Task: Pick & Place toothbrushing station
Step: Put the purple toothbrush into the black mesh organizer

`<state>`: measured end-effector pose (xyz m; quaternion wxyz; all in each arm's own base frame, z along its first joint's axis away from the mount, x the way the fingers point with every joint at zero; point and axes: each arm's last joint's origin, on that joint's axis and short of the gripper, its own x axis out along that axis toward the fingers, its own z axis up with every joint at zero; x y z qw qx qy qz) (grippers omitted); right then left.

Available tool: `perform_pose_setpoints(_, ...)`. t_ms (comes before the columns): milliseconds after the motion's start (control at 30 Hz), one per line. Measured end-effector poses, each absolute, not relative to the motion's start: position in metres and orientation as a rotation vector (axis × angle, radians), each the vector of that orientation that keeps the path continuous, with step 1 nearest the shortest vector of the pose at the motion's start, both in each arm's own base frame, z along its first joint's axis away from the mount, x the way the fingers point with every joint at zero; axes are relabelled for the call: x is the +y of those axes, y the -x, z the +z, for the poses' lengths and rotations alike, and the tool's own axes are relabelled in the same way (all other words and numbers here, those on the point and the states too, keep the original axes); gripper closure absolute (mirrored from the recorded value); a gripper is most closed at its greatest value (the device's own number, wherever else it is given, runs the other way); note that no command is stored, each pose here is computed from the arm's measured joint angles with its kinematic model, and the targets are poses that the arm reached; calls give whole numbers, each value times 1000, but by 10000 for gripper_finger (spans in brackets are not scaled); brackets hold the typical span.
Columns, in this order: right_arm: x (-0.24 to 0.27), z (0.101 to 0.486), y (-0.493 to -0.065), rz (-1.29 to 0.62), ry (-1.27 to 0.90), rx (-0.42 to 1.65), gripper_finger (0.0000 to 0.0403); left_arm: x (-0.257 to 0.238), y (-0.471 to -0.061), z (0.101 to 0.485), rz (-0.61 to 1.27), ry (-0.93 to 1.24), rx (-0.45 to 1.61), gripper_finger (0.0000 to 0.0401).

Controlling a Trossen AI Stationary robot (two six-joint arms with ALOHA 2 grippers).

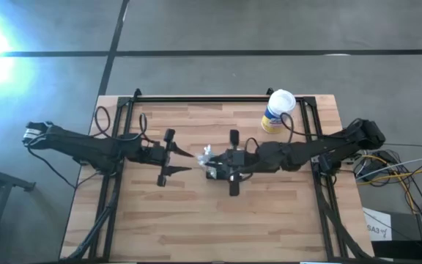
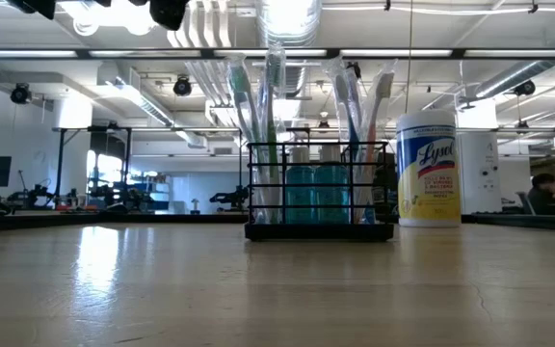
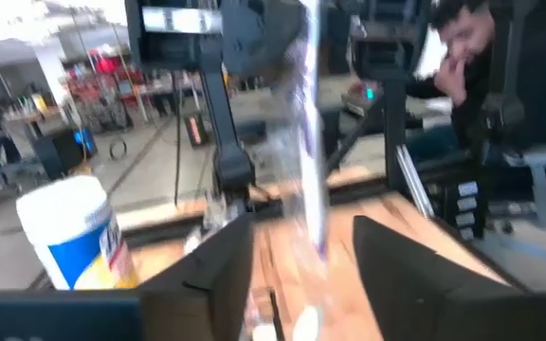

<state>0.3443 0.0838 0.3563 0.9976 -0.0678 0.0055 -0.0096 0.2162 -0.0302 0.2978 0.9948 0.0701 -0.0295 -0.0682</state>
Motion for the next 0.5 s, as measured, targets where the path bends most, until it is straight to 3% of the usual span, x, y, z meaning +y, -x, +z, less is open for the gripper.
perform_pose_setpoints(133,94,361,-327,-16,138,80,387,-28,-201,299,-142,-144,6,186)
perform_pose_setpoints(233,104,358,-315,-39,140,142,387,-26,-186,304,-141,-126,10,196)
perform_pose_setpoints(367,122,349,-300,-144,166,177,387,-22,-161,306,-127,-87,-66,260)
perform_pose_setpoints(500,140,331,-285,-347,150,191,387,-17,-141,293,-27,-42,-99,363)
